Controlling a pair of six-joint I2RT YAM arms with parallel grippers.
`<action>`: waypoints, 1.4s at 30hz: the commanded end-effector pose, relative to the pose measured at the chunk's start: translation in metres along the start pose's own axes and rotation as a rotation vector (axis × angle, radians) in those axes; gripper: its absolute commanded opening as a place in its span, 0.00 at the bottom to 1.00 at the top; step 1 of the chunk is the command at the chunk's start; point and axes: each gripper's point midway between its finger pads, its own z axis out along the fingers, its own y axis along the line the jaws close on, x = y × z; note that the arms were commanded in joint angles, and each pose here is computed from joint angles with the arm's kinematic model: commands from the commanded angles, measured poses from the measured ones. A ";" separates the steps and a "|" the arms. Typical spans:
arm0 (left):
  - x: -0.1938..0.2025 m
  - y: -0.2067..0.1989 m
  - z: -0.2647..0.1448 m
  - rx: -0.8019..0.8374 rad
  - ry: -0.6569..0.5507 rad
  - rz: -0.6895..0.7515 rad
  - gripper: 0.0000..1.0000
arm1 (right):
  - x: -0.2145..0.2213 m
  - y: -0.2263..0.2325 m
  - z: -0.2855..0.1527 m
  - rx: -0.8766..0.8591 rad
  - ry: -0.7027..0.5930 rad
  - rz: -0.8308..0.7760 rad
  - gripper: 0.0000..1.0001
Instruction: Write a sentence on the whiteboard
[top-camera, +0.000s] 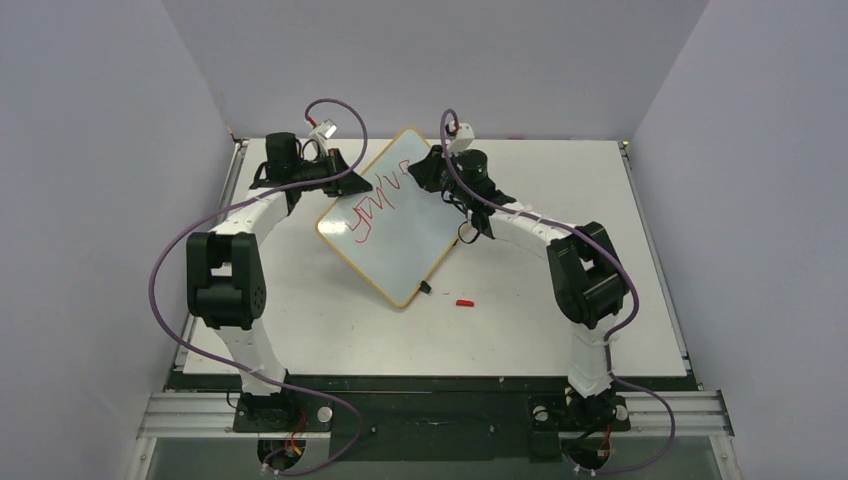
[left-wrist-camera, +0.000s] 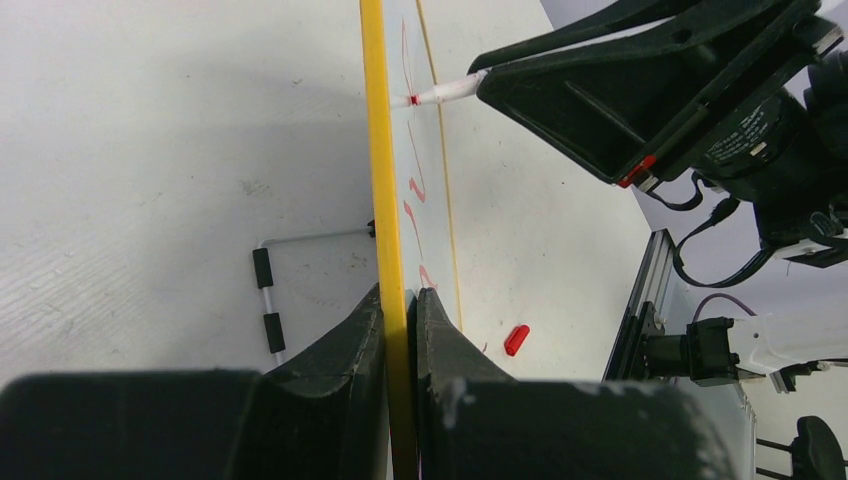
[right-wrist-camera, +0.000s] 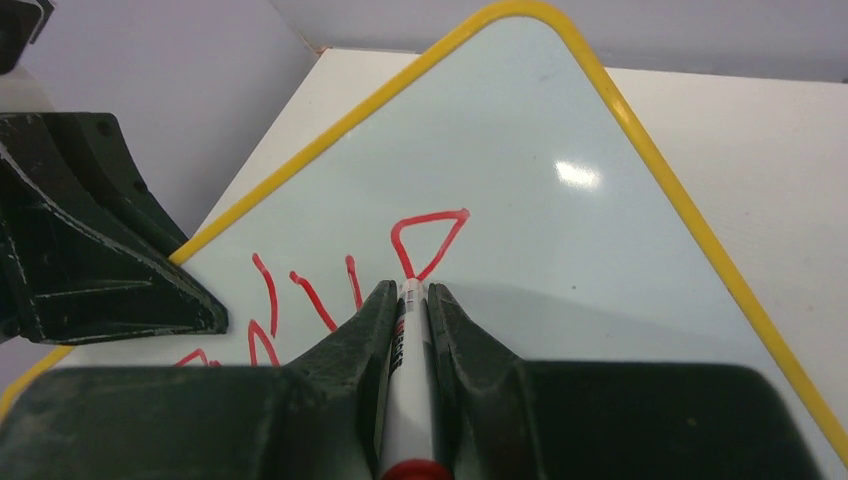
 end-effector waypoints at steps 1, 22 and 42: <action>-0.027 -0.018 0.010 0.073 -0.065 0.273 0.00 | 0.007 0.001 -0.012 0.009 0.012 -0.003 0.00; -0.027 -0.018 0.010 0.071 -0.064 0.273 0.00 | -0.051 -0.028 -0.012 0.172 -0.070 -0.005 0.00; -0.027 -0.018 0.010 0.068 -0.065 0.279 0.00 | -0.083 0.021 -0.116 0.099 -0.189 -0.014 0.00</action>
